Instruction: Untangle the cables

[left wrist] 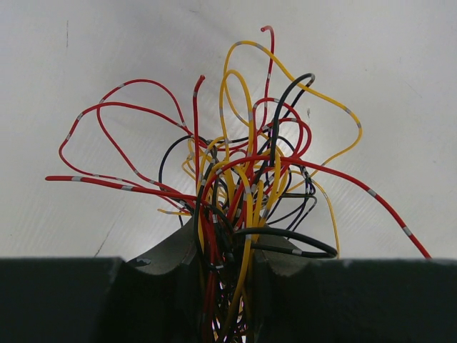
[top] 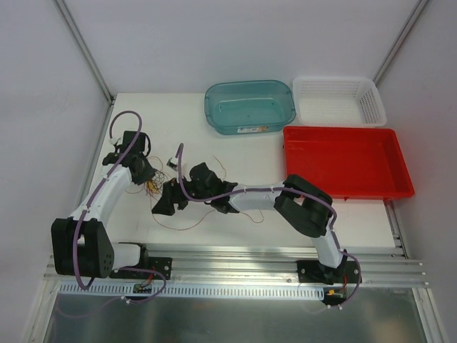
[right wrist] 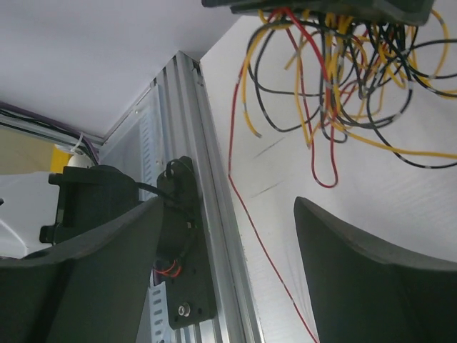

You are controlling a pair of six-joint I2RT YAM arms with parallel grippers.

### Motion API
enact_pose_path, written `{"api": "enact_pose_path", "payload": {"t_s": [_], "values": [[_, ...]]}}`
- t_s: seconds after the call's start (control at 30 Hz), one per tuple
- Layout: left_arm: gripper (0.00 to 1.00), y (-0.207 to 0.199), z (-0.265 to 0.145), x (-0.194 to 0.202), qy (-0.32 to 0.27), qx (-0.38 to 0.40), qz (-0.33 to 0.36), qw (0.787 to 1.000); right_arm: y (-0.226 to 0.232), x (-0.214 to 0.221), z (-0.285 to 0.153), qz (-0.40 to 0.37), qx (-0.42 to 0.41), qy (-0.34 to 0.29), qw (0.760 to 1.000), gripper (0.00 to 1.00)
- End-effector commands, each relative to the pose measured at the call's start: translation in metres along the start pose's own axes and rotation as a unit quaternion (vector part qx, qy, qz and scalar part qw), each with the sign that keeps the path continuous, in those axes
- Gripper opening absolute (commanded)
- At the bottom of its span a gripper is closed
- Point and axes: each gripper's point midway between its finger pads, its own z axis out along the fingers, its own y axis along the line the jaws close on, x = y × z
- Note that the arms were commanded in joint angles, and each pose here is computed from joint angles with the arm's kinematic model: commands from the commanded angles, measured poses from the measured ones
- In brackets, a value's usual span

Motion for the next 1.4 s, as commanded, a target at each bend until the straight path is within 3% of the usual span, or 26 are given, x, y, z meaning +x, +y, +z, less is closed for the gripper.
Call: {"api": "enact_pose_path", "payload": {"t_s": [0.0,0.27,0.77,1.0,1.37], "values": [[0.17,0.004,-0.006,-0.012,-0.018,-0.018,-0.037,0.999,0.031,-0.024,0.013,-0.017,-0.055,-0.034,0.998,0.78],[0.14,0.004,-0.007,-0.011,-0.018,-0.02,-0.06,0.998,0.019,-0.024,0.017,-0.044,-0.027,-0.031,0.998,0.76],[0.11,-0.009,-0.018,-0.012,-0.022,0.004,-0.031,0.999,0.04,-0.036,0.016,-0.051,-0.084,-0.018,0.995,0.63],[0.07,-0.026,-0.049,-0.023,-0.055,0.034,-0.031,0.997,0.029,-0.043,0.0,-0.051,-0.061,-0.035,0.996,0.6],[0.04,-0.054,-0.069,-0.004,-0.038,0.06,-0.038,0.997,0.032,-0.044,-0.036,-0.061,-0.061,-0.059,0.995,0.51]]}}
